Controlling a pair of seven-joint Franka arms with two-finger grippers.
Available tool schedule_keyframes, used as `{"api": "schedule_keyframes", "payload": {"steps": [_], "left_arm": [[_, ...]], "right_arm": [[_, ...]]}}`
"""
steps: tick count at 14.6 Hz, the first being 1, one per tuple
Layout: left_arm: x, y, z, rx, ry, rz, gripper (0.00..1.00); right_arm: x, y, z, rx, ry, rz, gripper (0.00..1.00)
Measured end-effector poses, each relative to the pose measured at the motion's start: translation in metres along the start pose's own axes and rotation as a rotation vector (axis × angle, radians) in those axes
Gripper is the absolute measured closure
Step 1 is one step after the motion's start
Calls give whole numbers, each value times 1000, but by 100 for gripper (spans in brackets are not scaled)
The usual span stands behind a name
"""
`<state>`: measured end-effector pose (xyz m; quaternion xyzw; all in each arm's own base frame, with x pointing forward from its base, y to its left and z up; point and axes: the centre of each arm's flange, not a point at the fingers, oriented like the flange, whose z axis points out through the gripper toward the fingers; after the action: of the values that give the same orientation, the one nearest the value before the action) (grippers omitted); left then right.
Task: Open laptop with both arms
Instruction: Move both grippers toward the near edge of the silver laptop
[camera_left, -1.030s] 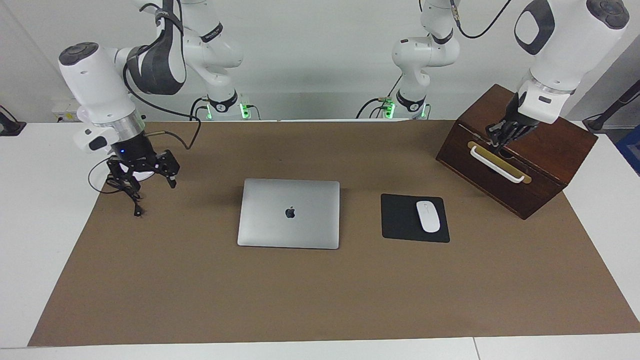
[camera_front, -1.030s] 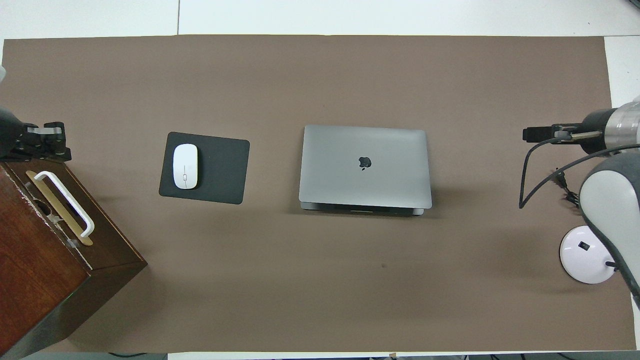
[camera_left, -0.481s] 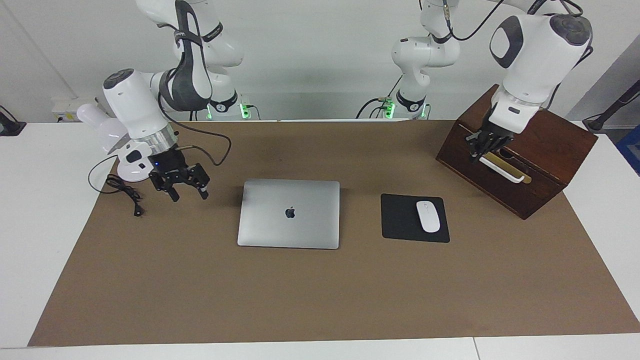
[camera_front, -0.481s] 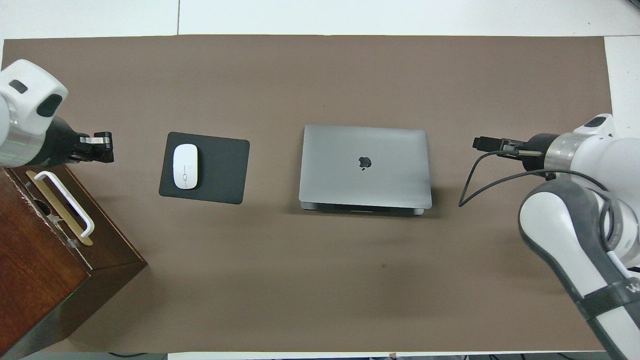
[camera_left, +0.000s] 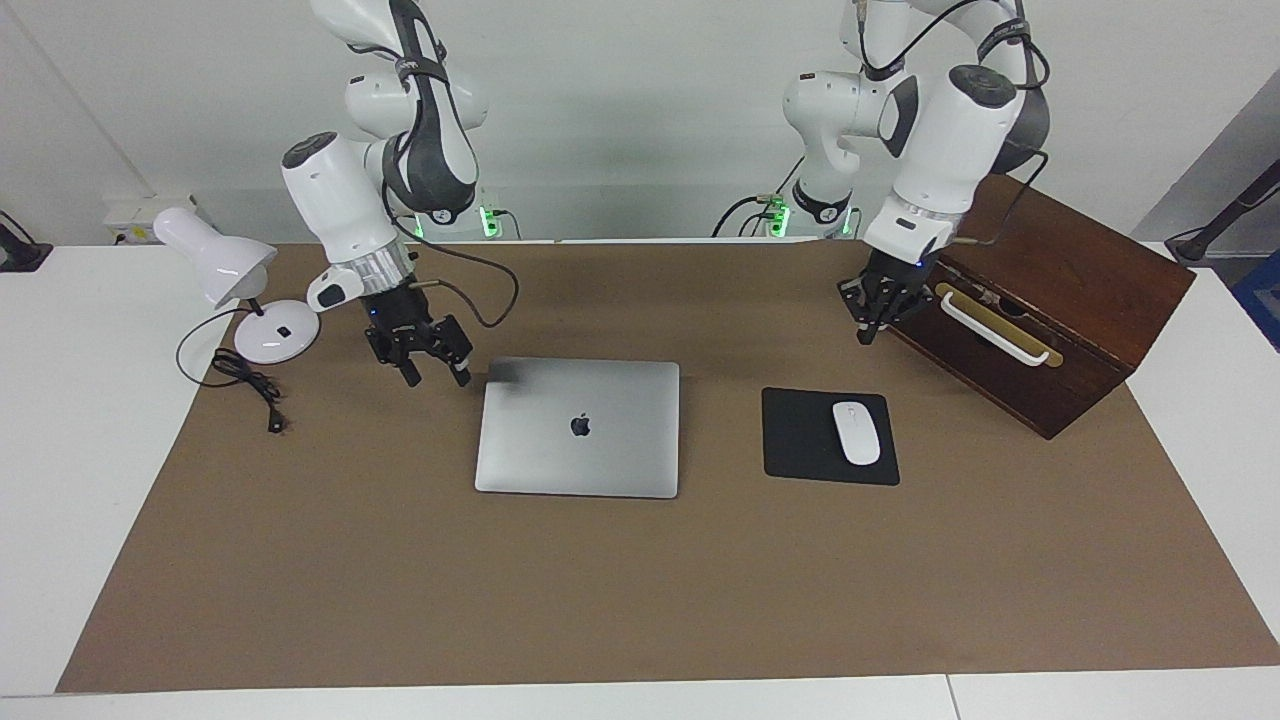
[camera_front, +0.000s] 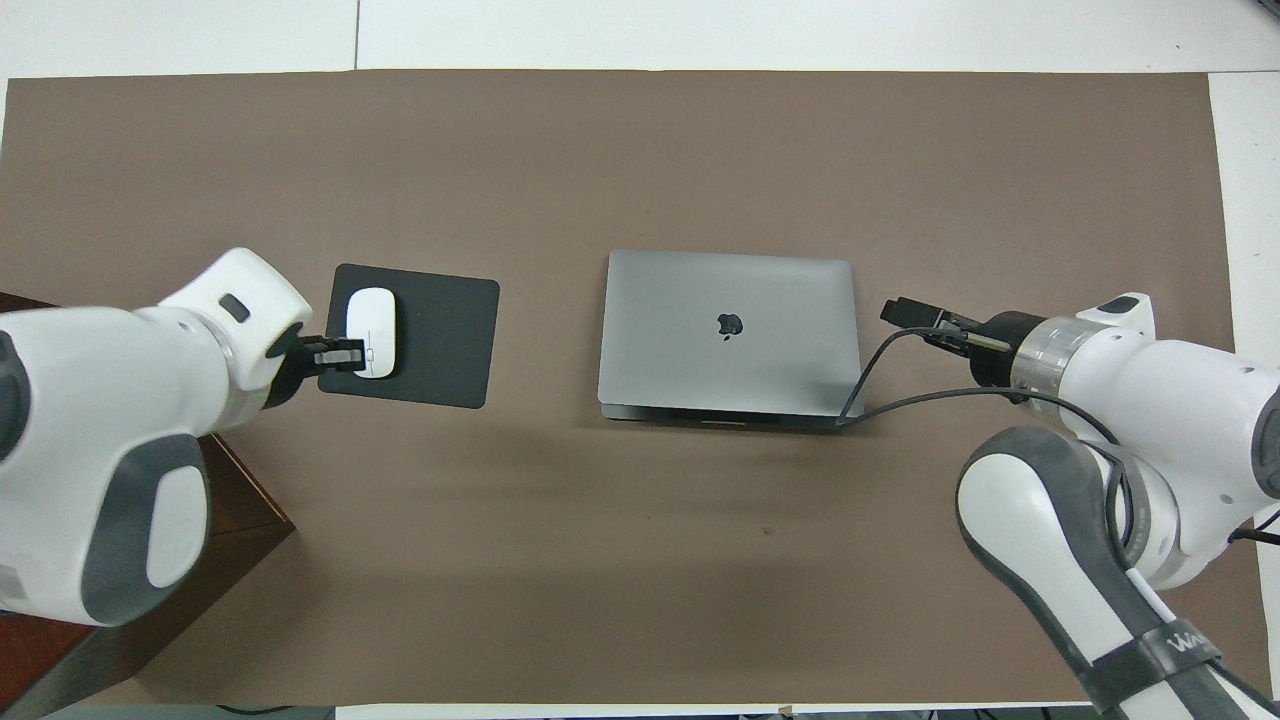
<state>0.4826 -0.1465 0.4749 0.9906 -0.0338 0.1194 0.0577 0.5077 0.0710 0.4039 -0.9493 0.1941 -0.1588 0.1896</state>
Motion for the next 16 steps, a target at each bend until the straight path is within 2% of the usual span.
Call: {"api": "schedule_keyframes", "payload": {"steps": [4, 8, 16], "left_arm": [[-36, 31, 7, -35, 66, 23, 99], [-63, 72, 13, -85, 113, 24, 99], [-103, 124, 26, -163, 179, 89, 99]], "right_arm": [[-31, -28, 11, 42, 48, 83, 0], [-66, -60, 22, 74, 64, 127, 0], [-95, -87, 24, 127, 108, 198, 0]]}}
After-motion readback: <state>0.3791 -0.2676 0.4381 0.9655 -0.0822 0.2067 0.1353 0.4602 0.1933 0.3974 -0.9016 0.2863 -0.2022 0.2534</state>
